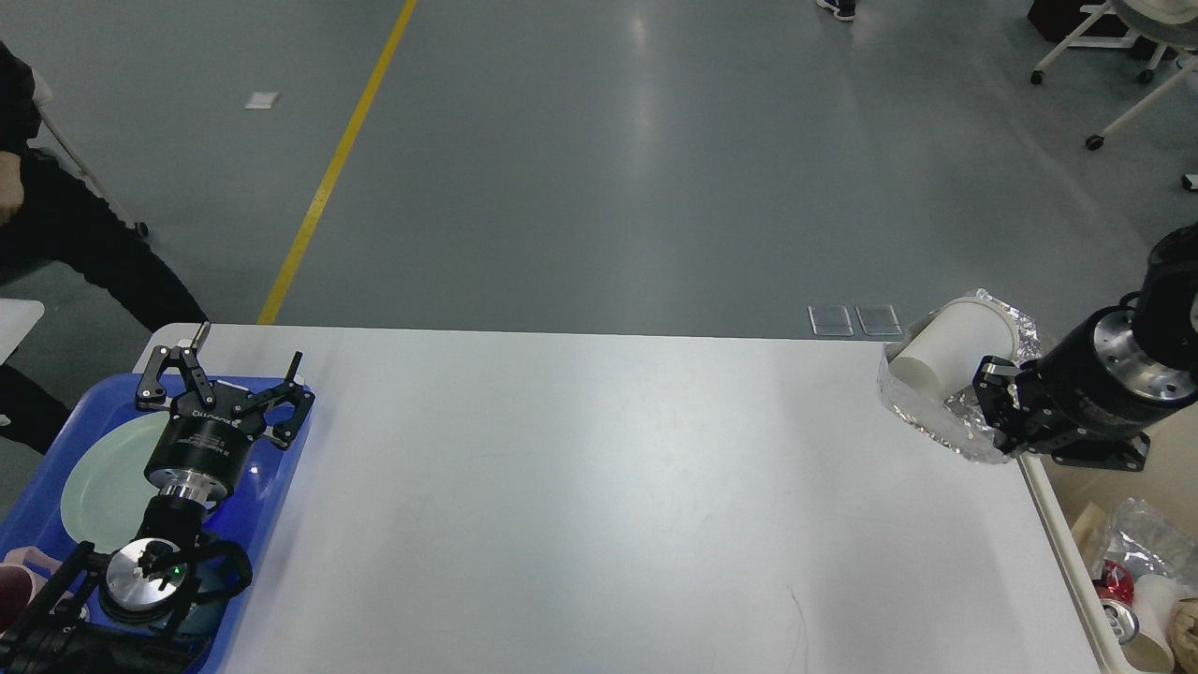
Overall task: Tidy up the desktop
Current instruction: 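Carry the cup and plastic wrap into the white bin and release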
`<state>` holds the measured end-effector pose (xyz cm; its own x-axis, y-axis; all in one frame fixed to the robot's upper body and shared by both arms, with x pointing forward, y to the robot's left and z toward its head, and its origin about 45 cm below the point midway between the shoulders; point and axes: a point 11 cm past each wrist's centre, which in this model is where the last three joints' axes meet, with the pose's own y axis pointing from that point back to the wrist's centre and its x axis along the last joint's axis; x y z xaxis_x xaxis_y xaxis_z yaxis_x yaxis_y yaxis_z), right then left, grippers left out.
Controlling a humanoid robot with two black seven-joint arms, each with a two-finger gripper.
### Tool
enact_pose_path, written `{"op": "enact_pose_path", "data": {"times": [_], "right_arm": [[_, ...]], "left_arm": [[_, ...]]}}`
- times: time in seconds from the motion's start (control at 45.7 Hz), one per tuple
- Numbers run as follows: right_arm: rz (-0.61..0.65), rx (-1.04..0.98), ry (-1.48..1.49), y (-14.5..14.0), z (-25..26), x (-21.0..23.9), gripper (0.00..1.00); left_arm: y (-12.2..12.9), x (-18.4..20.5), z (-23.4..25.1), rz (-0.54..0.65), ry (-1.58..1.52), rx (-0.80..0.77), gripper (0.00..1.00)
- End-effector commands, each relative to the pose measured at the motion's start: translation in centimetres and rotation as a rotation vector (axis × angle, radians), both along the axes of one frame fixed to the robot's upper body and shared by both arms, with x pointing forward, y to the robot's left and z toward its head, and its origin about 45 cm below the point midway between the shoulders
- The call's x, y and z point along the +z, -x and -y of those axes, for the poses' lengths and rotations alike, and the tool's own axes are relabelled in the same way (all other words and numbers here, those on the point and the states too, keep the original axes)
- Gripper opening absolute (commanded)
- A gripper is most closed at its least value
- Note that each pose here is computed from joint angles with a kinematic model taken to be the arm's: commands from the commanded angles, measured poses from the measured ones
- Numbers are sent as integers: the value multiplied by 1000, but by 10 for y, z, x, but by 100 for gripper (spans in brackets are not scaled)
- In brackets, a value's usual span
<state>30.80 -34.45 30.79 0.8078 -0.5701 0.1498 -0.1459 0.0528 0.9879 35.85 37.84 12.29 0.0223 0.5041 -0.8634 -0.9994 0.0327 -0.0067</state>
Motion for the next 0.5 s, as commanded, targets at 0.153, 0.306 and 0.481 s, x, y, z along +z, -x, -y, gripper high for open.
{"op": "enact_pose_path", "data": {"times": [0.153,0.306,0.481], "right_arm": [[-26,-15,11,19,17,24,0],[103,-150,111,14,64,21,0],[146,-270,225,18,152,-6,0]], "left_arm": [[0,0,0,0,-1,0,97],[0,0,0,1,1,2,97],[0,0,0,0,-1,0,97]]}}
